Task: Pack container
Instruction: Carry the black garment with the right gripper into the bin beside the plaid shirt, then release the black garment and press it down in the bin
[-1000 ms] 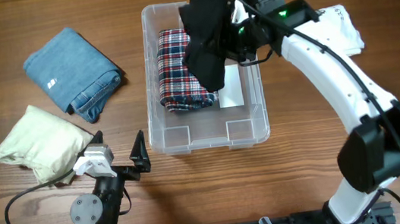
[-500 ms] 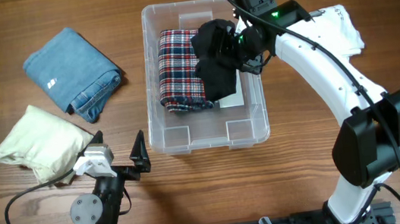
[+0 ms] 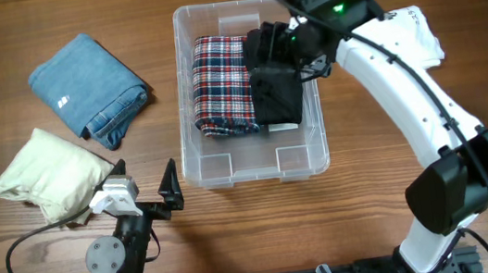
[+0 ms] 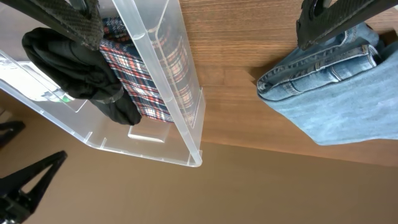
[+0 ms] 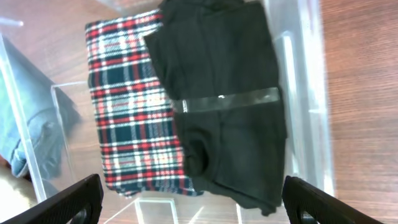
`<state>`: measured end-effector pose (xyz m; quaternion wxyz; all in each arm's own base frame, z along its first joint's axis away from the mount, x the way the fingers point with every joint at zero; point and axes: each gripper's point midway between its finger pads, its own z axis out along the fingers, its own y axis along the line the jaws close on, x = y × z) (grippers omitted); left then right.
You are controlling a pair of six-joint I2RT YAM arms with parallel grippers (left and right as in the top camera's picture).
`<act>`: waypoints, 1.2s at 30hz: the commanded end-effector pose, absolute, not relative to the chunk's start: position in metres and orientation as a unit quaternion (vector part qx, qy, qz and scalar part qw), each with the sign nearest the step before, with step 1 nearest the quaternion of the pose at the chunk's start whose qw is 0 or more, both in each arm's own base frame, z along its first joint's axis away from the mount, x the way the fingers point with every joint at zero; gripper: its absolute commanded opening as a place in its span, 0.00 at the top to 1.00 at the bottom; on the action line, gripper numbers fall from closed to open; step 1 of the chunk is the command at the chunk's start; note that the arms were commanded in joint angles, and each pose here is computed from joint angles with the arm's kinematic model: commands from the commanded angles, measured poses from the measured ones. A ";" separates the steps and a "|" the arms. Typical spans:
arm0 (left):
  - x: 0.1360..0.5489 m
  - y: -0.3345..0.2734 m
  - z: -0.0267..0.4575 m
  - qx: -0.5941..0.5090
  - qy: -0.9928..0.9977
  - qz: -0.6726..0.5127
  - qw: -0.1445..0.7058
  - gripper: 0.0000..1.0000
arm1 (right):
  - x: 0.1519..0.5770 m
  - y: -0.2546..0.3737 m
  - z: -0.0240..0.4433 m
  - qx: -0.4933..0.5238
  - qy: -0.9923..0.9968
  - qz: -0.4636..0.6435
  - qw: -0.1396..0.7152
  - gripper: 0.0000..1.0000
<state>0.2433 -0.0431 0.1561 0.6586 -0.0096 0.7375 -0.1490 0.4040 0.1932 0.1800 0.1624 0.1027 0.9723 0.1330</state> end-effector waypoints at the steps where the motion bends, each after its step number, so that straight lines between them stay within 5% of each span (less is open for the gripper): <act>1: 0.243 -0.046 0.152 0.000 0.741 -0.148 0.655 0.00 | 0.405 0.207 0.175 0.073 0.973 0.110 0.187 0.11; 3: 0.243 -0.046 0.152 0.000 0.741 -0.148 0.655 0.00 | 0.405 0.213 0.164 0.067 0.976 0.097 0.183 0.16; 8: 0.243 -0.046 0.152 0.000 0.741 -0.148 0.655 0.00 | 0.409 0.209 0.122 0.066 0.984 0.037 0.161 0.70; 11: 0.243 -0.046 0.152 0.000 0.741 -0.148 0.656 0.00 | 0.403 0.208 0.099 0.063 0.989 0.022 0.130 0.88; 23: 0.243 -0.046 0.152 0.000 0.741 -0.148 0.655 0.00 | 0.391 0.207 0.042 0.056 0.996 -0.019 0.064 0.94; 36: 0.243 -0.046 0.152 0.000 0.741 -0.148 0.655 0.00 | 0.436 0.220 0.132 0.064 0.976 0.037 0.206 0.91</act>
